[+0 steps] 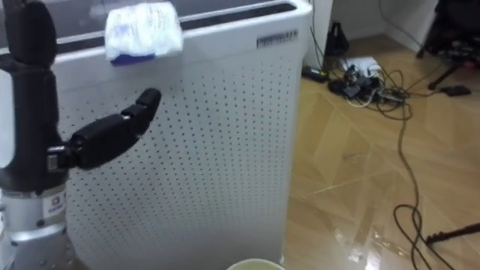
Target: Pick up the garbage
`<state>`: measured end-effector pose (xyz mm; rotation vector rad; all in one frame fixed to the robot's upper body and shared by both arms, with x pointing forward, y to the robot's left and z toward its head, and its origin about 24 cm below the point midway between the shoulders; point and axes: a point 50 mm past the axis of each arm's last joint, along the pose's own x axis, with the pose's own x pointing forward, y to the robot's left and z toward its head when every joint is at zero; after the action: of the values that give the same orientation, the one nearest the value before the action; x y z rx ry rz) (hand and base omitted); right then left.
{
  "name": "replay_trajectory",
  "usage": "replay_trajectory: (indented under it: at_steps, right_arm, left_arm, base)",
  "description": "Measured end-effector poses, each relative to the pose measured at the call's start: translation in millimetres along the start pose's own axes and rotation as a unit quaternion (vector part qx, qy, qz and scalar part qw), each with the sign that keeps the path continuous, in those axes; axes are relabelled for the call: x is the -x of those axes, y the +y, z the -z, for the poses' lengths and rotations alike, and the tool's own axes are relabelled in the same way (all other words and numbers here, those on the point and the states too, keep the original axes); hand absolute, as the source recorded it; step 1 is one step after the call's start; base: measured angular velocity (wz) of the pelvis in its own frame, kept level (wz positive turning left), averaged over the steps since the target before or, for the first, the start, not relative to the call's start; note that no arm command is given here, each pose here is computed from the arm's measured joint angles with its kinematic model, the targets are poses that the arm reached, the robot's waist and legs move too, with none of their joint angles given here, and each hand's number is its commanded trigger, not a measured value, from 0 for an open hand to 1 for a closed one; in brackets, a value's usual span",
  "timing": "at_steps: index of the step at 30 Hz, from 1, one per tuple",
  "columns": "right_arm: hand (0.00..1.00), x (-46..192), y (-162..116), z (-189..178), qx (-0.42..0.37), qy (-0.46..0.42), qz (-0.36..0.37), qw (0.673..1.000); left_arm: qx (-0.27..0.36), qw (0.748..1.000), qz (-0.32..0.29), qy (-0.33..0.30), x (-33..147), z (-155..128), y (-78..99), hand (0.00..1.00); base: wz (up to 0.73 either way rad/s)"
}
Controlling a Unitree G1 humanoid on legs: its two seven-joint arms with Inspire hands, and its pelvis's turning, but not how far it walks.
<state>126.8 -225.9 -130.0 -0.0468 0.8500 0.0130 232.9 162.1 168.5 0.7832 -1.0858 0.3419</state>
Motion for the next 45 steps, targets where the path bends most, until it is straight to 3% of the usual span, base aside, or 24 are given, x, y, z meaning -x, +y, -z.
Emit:
replay_trajectory:
  at_steps: [15,33,35,36,37,38,45]
  right_arm:
    - [1.0,-0.7,5.1,-1.9,0.053,0.002,-0.037,0.998]
    - [1.0,-0.5,0.8,-9.2,0.062,-0.012,-0.043,0.997]
    - [1.0,-0.6,0.9,-9.4,0.062,-0.013,-0.043,0.997]
    - [1.0,-0.5,0.9,-9.4,0.062,-0.013,-0.043,0.997]
    - [1.0,-0.5,0.9,-9.3,0.062,-0.013,-0.043,0.997]
    - [1.0,-0.5,0.9,-9.3,0.062,-0.013,-0.043,0.997]
    - [1.0,-0.5,0.9,-9.1,0.062,-0.012,-0.045,0.997]
  left_arm:
    - [-0.108,0.992,0.052,-0.044,4.9,-1.7,1.6,0.0]
    - [-0.165,0.973,0.153,-0.046,22.2,5.6,-0.7,0.0]
    - [-0.167,0.972,0.161,-0.046,22.3,6.3,-0.8,0.15]
    - [-0.169,0.971,0.163,-0.045,22.3,6.8,-0.7,0.51]
    - [-0.172,0.97,0.165,-0.043,22.2,7.3,-0.7,0.67]
    - [-0.173,0.97,0.166,-0.042,22.2,7.5,-0.8,1.0]
    - [-0.177,0.967,0.18,-0.037,22.3,8.6,-1.7,1.0]
  base:
    - [0.01]
    - [0.04]
    - [0.0]
    - [0.0]
    - [0.0]
    - [0.0]
    - [0.0]
